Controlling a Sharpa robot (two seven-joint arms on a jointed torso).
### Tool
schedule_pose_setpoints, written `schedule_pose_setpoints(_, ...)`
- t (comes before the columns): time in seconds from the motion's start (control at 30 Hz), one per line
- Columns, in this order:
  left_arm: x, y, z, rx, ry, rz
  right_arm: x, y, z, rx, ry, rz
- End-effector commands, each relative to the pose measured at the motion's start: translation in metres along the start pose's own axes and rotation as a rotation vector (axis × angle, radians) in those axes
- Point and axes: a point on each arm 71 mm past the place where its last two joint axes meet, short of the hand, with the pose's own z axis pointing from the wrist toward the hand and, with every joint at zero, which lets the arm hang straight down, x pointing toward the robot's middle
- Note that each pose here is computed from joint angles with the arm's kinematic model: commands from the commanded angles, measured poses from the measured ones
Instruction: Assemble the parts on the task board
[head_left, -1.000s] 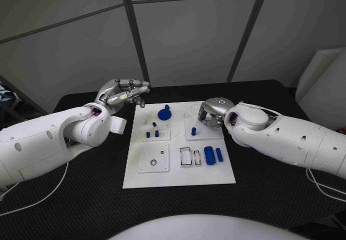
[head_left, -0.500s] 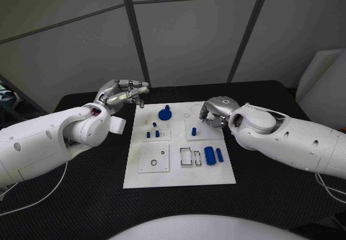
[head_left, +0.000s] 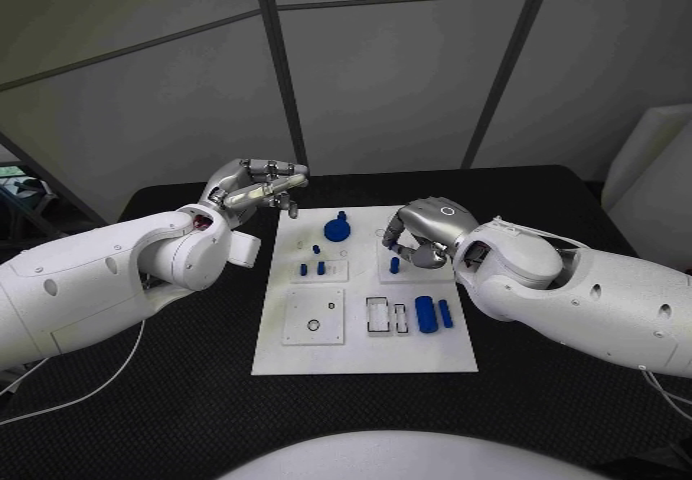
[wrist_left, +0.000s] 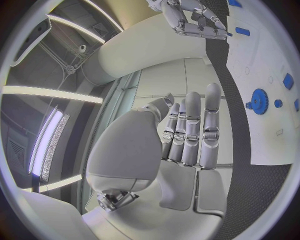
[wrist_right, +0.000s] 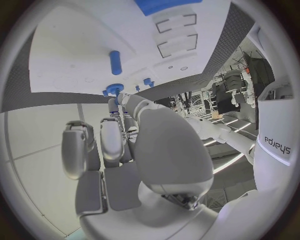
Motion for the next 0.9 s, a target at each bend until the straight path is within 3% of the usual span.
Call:
schedule_pose_setpoints(0.03, 0.0024, -0.0008, 0.0010, 0.003, 0.016, -0.010, -0.005, 0.015, 0.003, -0.042, -0.049, 0.045)
schedule_pose_setpoints(0.33, 0.0065, -0.0001, 0.0043, 0.003, 0.023, -0.014, 0.001, 0.037, 0.019, -0.091, -0.021, 0.110)
schedule_pose_setpoints(0.67, 0.0106, 0.0007, 0.0114, 0.005, 0.026, -0.016, 0.034, 0.059, 0.026, -0.121, 0.046, 0.186)
schedule_pose_setpoints(0.9, 0.0128, 0.0007, 0.0153, 0.008, 0.027, -0.017, 0.049, 0.067, 0.030, -0.130, 0.072, 0.203)
